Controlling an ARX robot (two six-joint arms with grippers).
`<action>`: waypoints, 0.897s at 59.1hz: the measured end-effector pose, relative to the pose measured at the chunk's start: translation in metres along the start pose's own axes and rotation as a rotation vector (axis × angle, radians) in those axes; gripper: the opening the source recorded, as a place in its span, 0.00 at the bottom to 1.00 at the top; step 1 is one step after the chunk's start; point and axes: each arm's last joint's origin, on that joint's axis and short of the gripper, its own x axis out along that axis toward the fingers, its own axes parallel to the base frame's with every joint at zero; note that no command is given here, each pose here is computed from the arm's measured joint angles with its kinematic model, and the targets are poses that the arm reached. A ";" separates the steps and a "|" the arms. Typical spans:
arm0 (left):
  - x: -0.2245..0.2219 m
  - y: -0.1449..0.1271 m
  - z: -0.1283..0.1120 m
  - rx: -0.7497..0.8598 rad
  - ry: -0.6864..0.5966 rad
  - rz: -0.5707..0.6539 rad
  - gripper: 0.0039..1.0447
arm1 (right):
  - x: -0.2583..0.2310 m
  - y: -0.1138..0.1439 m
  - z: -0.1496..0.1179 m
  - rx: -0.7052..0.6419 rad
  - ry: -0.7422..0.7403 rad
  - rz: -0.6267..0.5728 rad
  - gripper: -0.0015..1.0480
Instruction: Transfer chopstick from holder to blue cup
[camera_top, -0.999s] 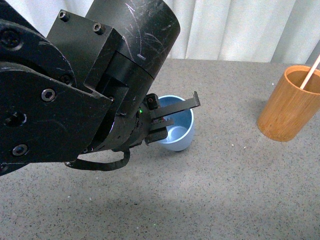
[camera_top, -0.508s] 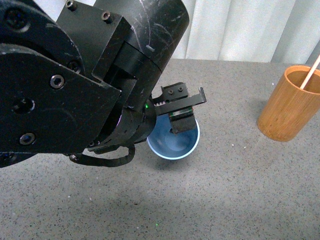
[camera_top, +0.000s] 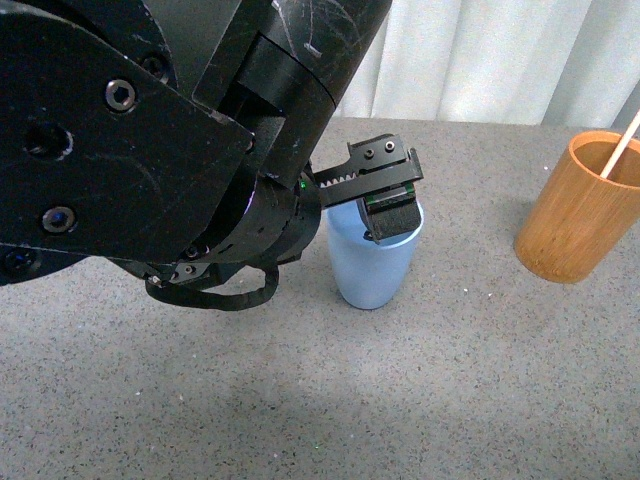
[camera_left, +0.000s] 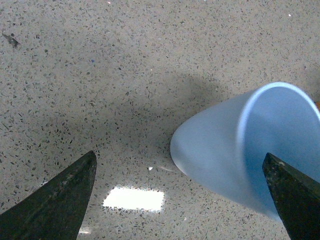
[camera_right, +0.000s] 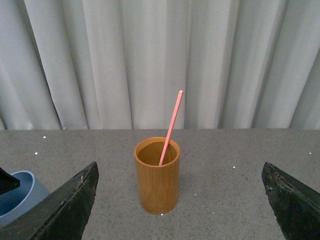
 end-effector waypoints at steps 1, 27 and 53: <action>0.000 0.000 0.000 0.000 -0.001 0.000 0.94 | 0.000 0.000 0.000 0.000 0.000 0.000 0.91; -0.006 0.007 0.015 -0.032 -0.034 0.023 0.94 | 0.000 0.000 0.000 0.000 0.000 0.000 0.91; -0.084 0.131 0.033 0.305 -0.836 -0.005 0.36 | 0.000 0.000 0.000 0.000 0.000 -0.002 0.91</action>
